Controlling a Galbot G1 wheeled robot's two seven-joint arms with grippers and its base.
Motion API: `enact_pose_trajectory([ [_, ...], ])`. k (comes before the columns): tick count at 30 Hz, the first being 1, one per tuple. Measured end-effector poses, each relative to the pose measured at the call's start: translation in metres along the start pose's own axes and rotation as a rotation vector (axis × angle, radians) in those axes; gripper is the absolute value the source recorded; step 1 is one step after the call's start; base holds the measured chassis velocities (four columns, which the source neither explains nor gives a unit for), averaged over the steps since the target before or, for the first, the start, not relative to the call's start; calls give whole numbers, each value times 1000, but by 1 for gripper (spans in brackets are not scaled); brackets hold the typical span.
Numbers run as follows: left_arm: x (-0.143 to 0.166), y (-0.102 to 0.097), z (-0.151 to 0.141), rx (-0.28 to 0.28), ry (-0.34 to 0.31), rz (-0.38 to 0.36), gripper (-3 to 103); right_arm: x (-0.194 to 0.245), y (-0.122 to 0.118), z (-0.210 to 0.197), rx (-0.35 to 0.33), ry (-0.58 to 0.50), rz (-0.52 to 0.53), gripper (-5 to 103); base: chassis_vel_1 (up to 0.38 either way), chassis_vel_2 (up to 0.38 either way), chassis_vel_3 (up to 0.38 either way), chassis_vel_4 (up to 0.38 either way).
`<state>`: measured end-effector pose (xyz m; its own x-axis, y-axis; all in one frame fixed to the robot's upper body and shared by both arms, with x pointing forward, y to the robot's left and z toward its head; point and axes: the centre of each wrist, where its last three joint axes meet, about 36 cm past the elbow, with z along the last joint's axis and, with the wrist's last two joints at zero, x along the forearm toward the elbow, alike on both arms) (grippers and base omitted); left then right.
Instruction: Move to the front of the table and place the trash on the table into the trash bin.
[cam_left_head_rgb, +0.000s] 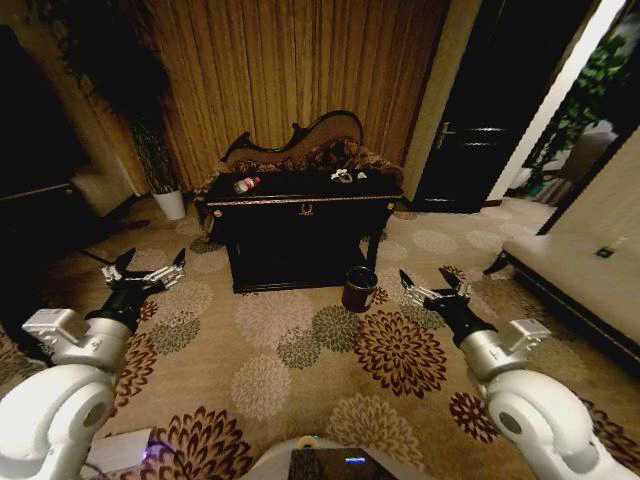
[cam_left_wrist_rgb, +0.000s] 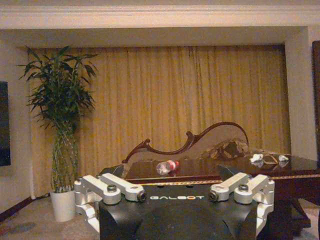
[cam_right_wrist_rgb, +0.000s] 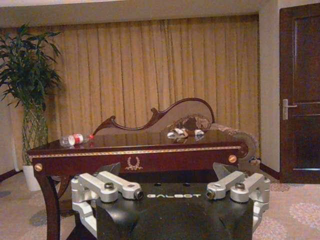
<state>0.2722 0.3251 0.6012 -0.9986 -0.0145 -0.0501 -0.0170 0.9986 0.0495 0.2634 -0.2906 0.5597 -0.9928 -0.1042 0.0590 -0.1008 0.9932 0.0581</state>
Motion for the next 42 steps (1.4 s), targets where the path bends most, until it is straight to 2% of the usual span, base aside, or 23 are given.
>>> enact_pose_trajectory([
  [42, 3, 5, 0, -6, -11, -9, 100, 2, -1, 2, -2, 4, 8, 100, -99, 99, 92, -93],
])
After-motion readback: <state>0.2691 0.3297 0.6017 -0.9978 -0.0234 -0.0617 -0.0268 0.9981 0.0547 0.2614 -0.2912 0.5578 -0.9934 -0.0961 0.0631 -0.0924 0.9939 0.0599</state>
